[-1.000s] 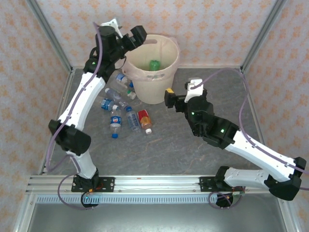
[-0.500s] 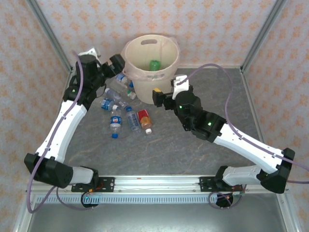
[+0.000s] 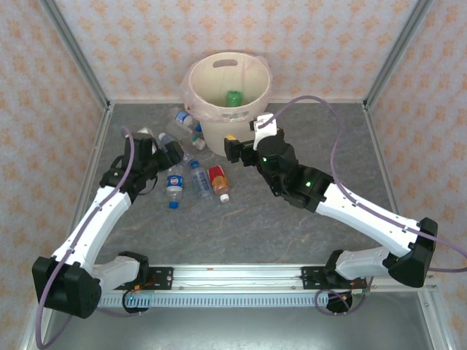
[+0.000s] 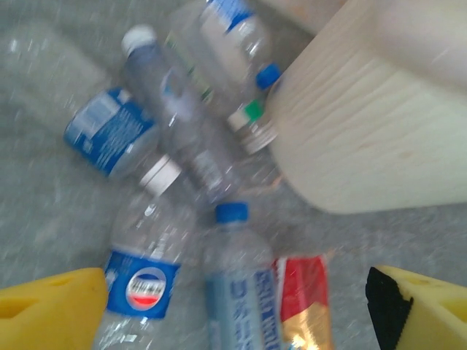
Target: Put the plastic bottles in the bin
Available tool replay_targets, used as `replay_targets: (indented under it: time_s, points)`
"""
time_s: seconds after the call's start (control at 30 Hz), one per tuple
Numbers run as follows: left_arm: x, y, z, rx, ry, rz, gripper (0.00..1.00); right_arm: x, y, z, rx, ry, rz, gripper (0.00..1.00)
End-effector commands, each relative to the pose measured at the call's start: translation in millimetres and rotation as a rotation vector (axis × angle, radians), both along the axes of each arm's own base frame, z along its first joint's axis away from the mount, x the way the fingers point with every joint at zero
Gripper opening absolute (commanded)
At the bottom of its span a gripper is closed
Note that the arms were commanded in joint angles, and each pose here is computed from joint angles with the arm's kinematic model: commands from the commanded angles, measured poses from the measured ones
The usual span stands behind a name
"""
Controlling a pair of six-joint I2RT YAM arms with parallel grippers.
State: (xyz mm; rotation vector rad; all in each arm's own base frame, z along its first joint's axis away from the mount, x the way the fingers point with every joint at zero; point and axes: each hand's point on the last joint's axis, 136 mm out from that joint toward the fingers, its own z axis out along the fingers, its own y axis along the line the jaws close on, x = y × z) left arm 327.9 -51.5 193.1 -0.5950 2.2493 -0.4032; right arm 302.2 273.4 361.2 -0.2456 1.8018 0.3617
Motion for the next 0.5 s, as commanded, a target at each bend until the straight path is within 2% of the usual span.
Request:
replay_targets:
  time_s: [0.0,0.23,0.47]
  points:
    - [-13,2,-23,-0.047,0.042,0.044,0.9,3,0,19,0.019,-0.037,-0.005,1.0]
    - [-45,15,-87,-0.031,0.159,0.118,0.81,3,-3,18,0.027,-0.038,-0.015,1.0]
    - [-57,4,-125,-0.091,0.216,0.086,0.74,3,-7,16,0.03,-0.035,-0.036,1.0]
